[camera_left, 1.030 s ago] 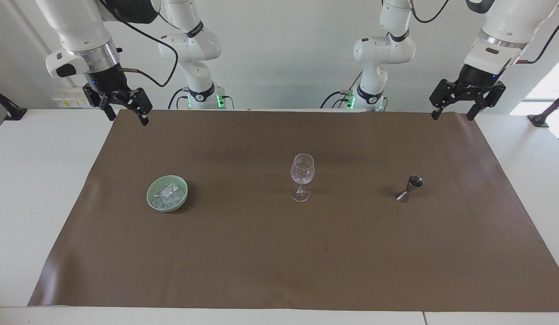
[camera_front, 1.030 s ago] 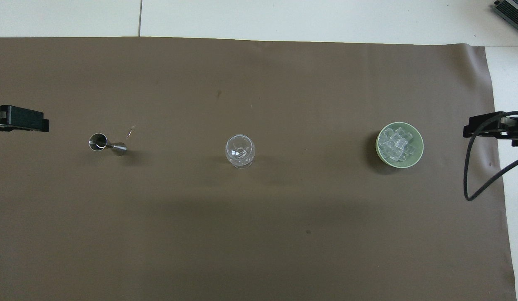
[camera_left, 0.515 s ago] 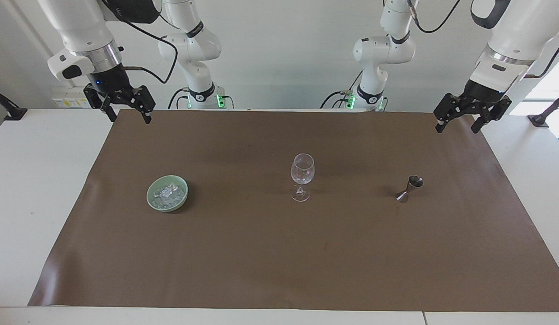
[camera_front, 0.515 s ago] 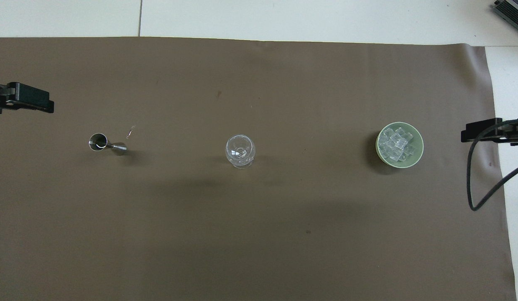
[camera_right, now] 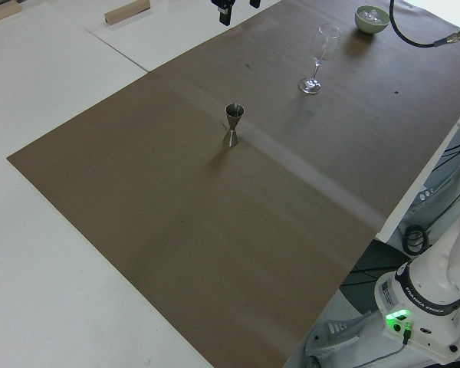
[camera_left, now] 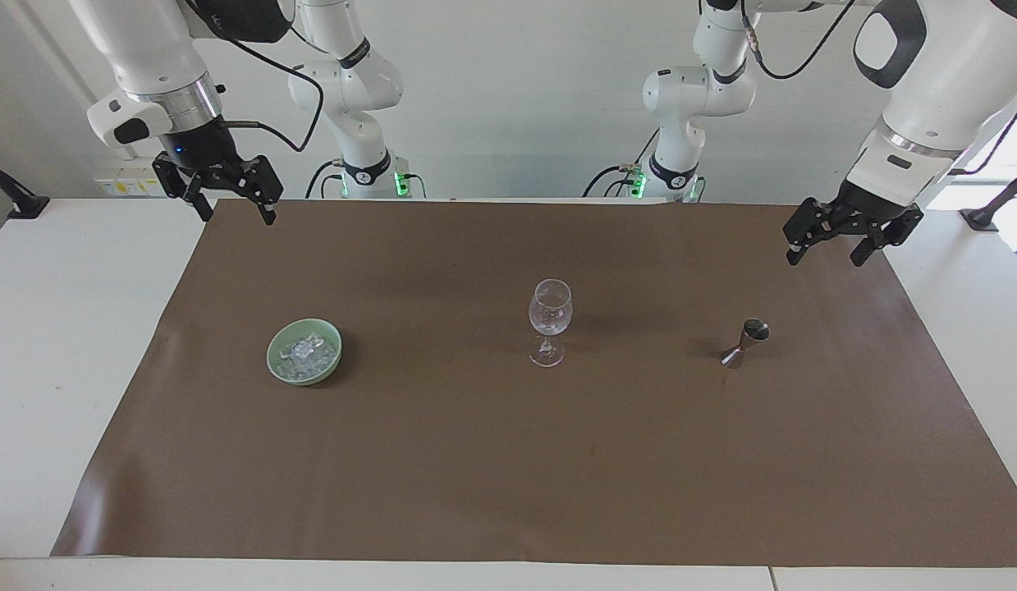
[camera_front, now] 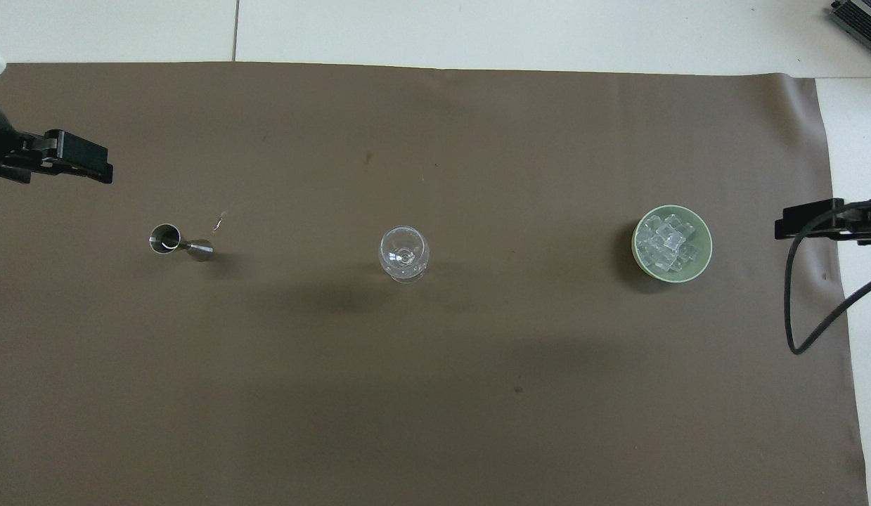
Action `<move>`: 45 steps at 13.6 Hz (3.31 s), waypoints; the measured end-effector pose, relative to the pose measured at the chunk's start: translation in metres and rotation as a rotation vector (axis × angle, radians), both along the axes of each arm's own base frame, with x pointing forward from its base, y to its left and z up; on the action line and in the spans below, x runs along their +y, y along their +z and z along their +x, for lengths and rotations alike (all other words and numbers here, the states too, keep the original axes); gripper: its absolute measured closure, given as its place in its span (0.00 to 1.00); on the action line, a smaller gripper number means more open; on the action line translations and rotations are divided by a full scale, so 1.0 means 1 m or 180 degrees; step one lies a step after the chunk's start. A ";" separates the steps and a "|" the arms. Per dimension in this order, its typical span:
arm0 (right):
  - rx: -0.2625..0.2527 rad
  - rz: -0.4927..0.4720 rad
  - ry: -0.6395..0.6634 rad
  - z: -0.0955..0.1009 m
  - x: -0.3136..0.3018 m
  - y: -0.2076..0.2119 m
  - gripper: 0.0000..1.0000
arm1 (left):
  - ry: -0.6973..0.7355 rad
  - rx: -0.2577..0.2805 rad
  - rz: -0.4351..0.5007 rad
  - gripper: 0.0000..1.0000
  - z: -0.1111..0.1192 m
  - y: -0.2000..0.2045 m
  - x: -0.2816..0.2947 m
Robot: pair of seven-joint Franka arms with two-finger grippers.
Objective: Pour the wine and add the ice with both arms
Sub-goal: 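Move the left gripper open toward the silver jigger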
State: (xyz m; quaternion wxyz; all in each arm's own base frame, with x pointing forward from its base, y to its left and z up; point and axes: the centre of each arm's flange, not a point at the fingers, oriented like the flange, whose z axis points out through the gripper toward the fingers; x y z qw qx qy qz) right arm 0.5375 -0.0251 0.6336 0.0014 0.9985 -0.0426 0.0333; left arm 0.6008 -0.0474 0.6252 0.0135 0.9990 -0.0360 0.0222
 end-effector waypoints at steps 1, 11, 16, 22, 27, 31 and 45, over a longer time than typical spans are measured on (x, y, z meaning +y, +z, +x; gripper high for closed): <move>0.0000 0.0000 0.0000 0.000 0.000 0.000 0.00 | -0.0005 0.0038 0.0002 0.00 0.002 -0.005 0.000; 0.0000 0.0000 0.0001 0.000 0.000 0.000 0.00 | 0.0053 0.0199 -0.0076 0.00 0.051 -0.091 0.004; 0.0000 0.0000 0.0001 0.000 0.000 0.000 0.00 | 0.0493 0.0327 -0.0375 0.00 0.053 -0.117 0.077; 0.0000 0.0000 0.0001 0.000 0.000 0.000 0.00 | 0.1024 0.0560 -0.0775 0.00 0.034 -0.150 0.109; 0.0000 0.0000 0.0001 0.000 0.000 0.000 0.00 | 0.1742 0.0838 -0.1206 0.00 0.020 -0.181 0.148; 0.0000 0.0000 0.0001 0.000 0.000 0.000 0.00 | 0.2385 0.1218 -0.1582 0.00 0.006 -0.219 0.155; 0.0000 0.0000 0.0001 0.000 0.000 0.000 0.00 | 0.4253 0.2038 -0.2591 0.00 -0.020 -0.302 0.196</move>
